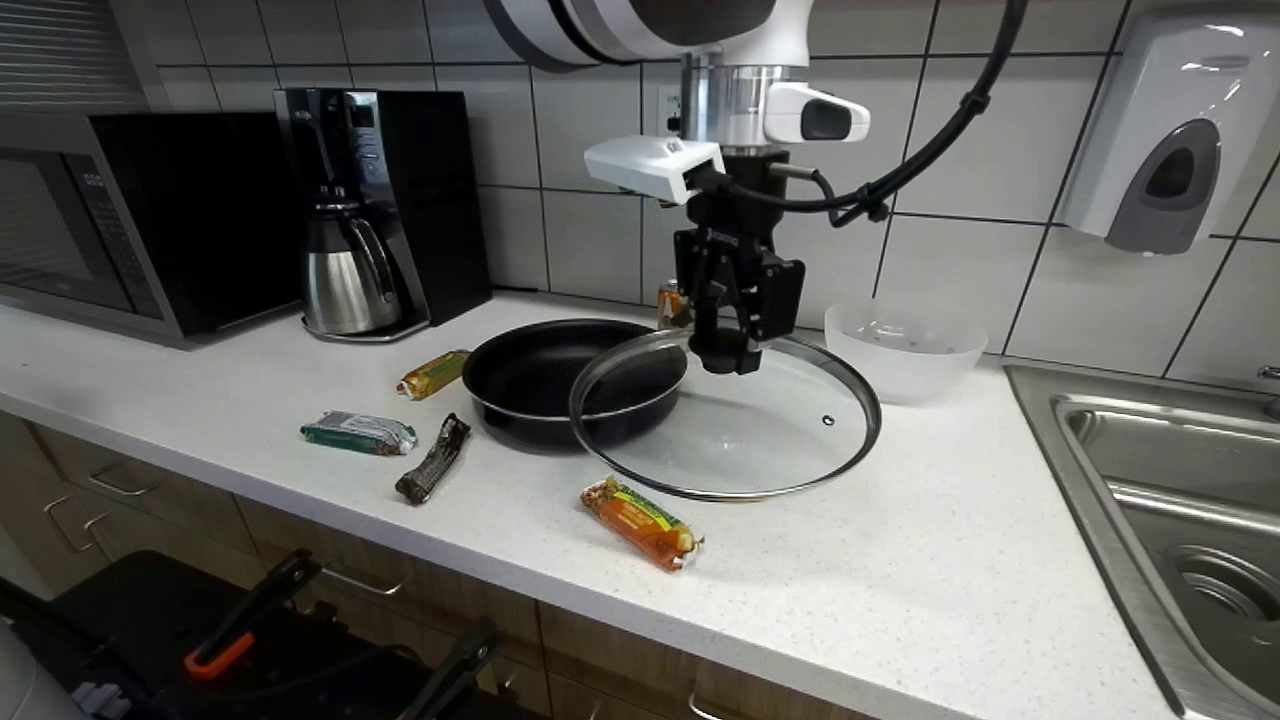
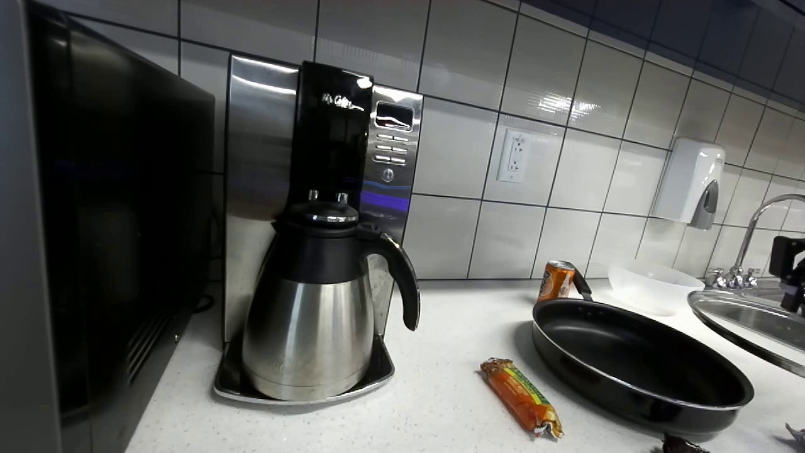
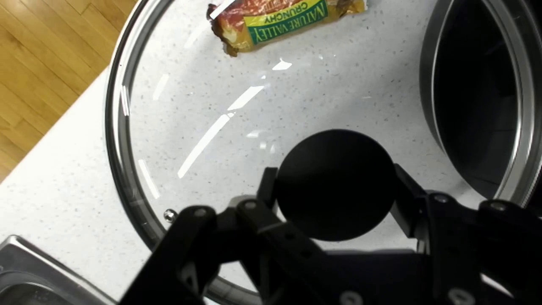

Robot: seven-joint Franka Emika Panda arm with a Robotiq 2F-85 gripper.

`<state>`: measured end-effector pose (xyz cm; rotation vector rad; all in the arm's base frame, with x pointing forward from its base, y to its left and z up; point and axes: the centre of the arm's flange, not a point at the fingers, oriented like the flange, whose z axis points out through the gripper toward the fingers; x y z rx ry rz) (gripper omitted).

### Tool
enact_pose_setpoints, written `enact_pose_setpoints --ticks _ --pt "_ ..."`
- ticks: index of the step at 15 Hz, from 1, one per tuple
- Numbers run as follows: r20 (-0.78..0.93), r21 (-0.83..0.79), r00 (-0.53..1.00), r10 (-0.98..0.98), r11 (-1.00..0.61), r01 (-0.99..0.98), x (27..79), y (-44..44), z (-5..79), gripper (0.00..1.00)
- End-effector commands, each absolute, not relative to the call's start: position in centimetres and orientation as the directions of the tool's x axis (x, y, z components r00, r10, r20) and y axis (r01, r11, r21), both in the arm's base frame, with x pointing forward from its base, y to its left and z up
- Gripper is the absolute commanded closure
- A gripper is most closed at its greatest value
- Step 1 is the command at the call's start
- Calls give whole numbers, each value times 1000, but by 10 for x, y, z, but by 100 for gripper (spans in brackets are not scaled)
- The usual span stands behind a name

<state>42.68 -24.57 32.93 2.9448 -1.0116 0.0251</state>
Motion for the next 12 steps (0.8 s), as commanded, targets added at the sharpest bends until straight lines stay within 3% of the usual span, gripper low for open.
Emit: enact_pose_setpoints --ticks 1,12 --pt "42 30 757 -653 -756 -654 426 -277 342 61" --pt "39 43 664 -747 -663 -748 420 -351 340 61"
